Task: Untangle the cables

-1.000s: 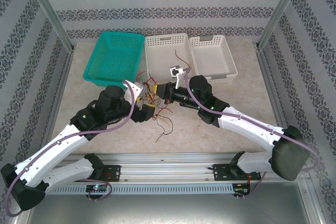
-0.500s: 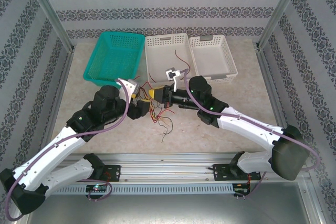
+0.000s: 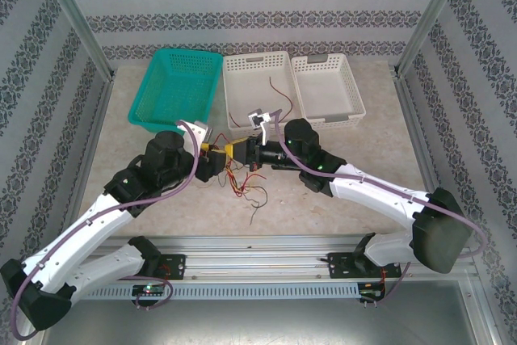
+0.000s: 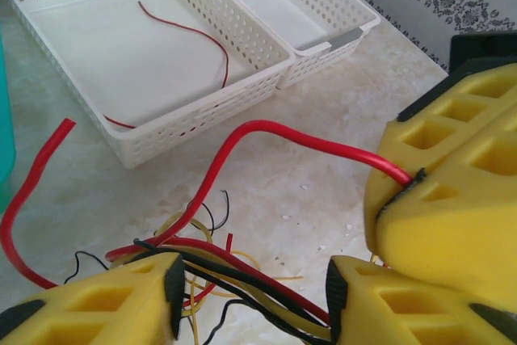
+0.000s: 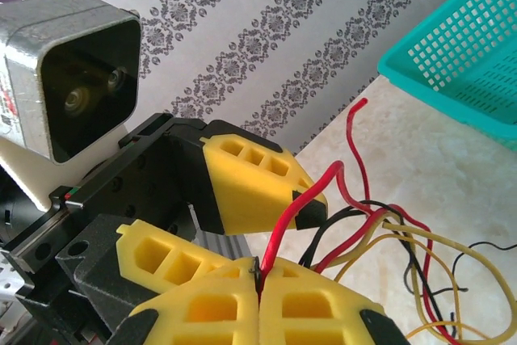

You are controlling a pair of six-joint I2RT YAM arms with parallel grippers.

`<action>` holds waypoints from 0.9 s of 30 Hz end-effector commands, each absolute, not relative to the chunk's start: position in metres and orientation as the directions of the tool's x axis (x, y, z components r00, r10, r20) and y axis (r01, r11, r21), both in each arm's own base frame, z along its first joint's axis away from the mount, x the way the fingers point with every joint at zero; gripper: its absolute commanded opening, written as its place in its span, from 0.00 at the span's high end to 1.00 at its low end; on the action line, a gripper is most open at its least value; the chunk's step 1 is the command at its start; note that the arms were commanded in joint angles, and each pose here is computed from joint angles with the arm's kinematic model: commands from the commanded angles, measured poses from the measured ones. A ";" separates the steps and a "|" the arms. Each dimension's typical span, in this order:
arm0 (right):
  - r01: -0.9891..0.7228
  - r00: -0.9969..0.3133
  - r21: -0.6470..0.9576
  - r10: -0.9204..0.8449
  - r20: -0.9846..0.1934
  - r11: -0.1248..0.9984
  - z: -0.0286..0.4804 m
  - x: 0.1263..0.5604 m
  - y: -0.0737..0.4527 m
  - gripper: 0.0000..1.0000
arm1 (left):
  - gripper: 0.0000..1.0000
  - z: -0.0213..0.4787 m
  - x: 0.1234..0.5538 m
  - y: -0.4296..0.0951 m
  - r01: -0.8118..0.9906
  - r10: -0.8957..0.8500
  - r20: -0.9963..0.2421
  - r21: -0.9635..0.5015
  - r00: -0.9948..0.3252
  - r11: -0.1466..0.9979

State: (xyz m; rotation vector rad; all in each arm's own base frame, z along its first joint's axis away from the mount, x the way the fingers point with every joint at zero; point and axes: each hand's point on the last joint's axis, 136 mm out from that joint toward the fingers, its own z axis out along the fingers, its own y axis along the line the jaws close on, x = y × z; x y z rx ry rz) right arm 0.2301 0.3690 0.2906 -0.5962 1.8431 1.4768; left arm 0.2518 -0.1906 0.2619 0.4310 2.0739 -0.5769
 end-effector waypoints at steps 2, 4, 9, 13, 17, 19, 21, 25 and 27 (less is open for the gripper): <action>-0.783 -0.584 0.591 0.101 -0.806 0.195 0.317 0.218 0.368 1.00 | 0.36 0.274 0.257 -0.198 0.528 0.050 -0.864 -0.260 -0.501 0.808; -0.784 -0.578 0.588 0.113 -0.808 0.197 0.320 0.218 0.366 1.00 | 0.32 0.274 0.256 -0.199 0.532 0.049 -0.861 -0.267 -0.506 0.803; -0.785 -0.568 0.585 0.137 -0.811 0.207 0.324 0.220 0.363 1.00 | 0.23 0.278 0.255 -0.197 0.524 0.030 -0.862 -0.280 -0.506 0.805; -0.792 -0.546 0.572 0.171 -0.820 0.213 0.332 0.221 0.358 1.00 | 0.21 0.289 0.257 -0.191 0.455 -0.099 -0.833 -0.392 -0.545 0.800; -0.808 -0.515 0.549 0.199 -0.834 0.212 0.341 0.219 0.350 1.00 | 0.20 0.295 0.250 -0.203 0.406 -0.273 -0.733 -0.601 -0.623 0.689; -0.814 -0.506 0.542 0.205 -0.838 0.206 0.344 0.218 0.348 1.00 | 0.22 0.298 0.248 -0.204 0.371 -0.345 -0.684 -0.672 -0.643 0.641; -0.818 -0.500 0.538 0.211 -0.840 0.202 0.347 0.217 0.347 1.00 | 0.22 0.302 0.246 -0.200 0.332 -0.411 -0.641 -0.724 -0.648 0.605; -0.815 -0.500 0.540 0.214 -0.839 0.210 0.346 0.219 0.344 1.00 | 0.18 0.305 0.244 -0.183 0.217 -0.507 -0.571 -0.774 -0.646 0.595; -0.816 -0.500 0.539 0.214 -0.839 0.208 0.345 0.218 0.343 1.00 | 0.18 0.306 0.240 -0.180 0.193 -0.526 -0.543 -0.793 -0.655 0.578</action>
